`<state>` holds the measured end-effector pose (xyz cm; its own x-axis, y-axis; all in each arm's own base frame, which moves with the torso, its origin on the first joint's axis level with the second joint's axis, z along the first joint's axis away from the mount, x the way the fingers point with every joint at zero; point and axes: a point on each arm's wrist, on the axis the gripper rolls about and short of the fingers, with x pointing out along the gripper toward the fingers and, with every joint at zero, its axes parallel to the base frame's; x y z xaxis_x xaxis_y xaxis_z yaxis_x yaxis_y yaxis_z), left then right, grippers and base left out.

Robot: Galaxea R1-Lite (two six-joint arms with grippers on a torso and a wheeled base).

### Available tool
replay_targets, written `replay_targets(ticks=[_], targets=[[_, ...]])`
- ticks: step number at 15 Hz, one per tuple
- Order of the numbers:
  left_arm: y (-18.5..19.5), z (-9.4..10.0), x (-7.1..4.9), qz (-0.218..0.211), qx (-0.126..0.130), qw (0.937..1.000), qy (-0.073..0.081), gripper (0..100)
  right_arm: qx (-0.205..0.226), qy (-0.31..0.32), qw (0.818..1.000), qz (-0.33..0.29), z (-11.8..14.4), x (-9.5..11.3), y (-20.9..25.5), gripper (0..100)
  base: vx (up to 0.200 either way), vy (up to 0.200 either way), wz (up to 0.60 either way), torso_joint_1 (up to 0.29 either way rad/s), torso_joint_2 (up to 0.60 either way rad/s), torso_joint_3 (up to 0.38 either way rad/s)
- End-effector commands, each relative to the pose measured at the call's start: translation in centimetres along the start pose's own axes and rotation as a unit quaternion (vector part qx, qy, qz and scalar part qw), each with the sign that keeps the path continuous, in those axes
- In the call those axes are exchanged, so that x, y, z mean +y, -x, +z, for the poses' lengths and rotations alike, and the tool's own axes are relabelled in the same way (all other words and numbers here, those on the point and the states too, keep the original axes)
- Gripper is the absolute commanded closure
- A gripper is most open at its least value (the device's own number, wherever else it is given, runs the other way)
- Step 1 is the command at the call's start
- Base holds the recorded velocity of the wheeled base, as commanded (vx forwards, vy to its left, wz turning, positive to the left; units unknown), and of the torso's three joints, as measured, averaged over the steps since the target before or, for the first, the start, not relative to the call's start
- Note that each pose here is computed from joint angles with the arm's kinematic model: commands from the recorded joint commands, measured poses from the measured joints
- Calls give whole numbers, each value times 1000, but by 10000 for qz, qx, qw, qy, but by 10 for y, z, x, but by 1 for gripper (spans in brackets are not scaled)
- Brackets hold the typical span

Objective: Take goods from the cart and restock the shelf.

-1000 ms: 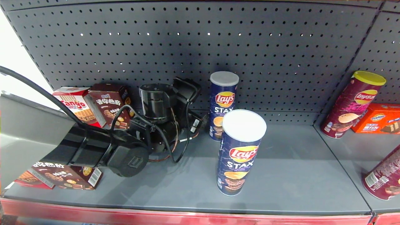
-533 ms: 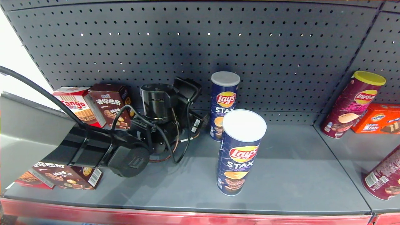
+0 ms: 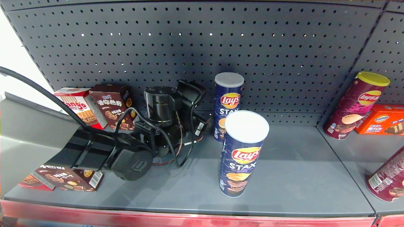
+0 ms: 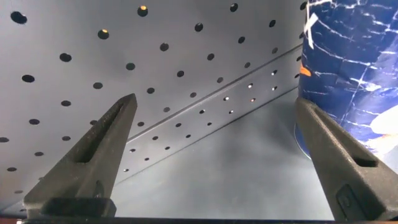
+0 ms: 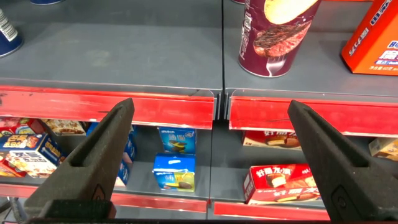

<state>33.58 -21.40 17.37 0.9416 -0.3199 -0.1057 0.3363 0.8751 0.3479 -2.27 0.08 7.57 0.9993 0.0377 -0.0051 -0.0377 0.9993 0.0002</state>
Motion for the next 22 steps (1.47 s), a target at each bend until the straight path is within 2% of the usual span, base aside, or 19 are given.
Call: replay_targets(ticks=[1,3,4,7,9,10,11,14,17,20,22], targets=[[4,4,2,21,-50,10000,15,0,-3,0,10000,3,0,0,0,0,0,0,0,0,0,0],[32,23,14,66,-279,9995,103,0,-3,-8,10000,3,0,0,0,0,0,0,0,0,0,0],[46,31,16,53,-393,9990,195,0,-3,-8,10000,3,0,0,0,0,0,0,0,0,0,0],[86,46,31,199,-616,9971,393,0,-3,0,10000,3,0,0,0,0,0,0,0,0,0,0],[108,53,36,171,-779,9955,517,0,-3,0,10000,3,0,0,0,0,0,0,0,0,0,0],[133,61,36,55,-997,9930,635,0,-3,-8,10000,3,0,0,0,0,0,0,0,0,0,0],[151,62,38,-1,-1089,9917,680,0,-3,0,10000,3,0,0,0,0,0,0,0,0,0,0],[205,48,52,-20,-1231,9899,705,0,-3,-8,10000,3,0,0,0,0,0,0,0,0,0,0],[257,25,53,-322,-1422,9866,737,0,-3,0,10000,3,0,0,0,0,0,0,0,0,0,0],[287,7,53,-595,-1596,9824,767,0,-3,0,10000,3,0,0,0,0,0,0,0,0,0,0],[310,-25,59,-448,-1556,9839,762,0,-3,0,10000,3,0,0,0,0,0,0,0,0,0,0]])
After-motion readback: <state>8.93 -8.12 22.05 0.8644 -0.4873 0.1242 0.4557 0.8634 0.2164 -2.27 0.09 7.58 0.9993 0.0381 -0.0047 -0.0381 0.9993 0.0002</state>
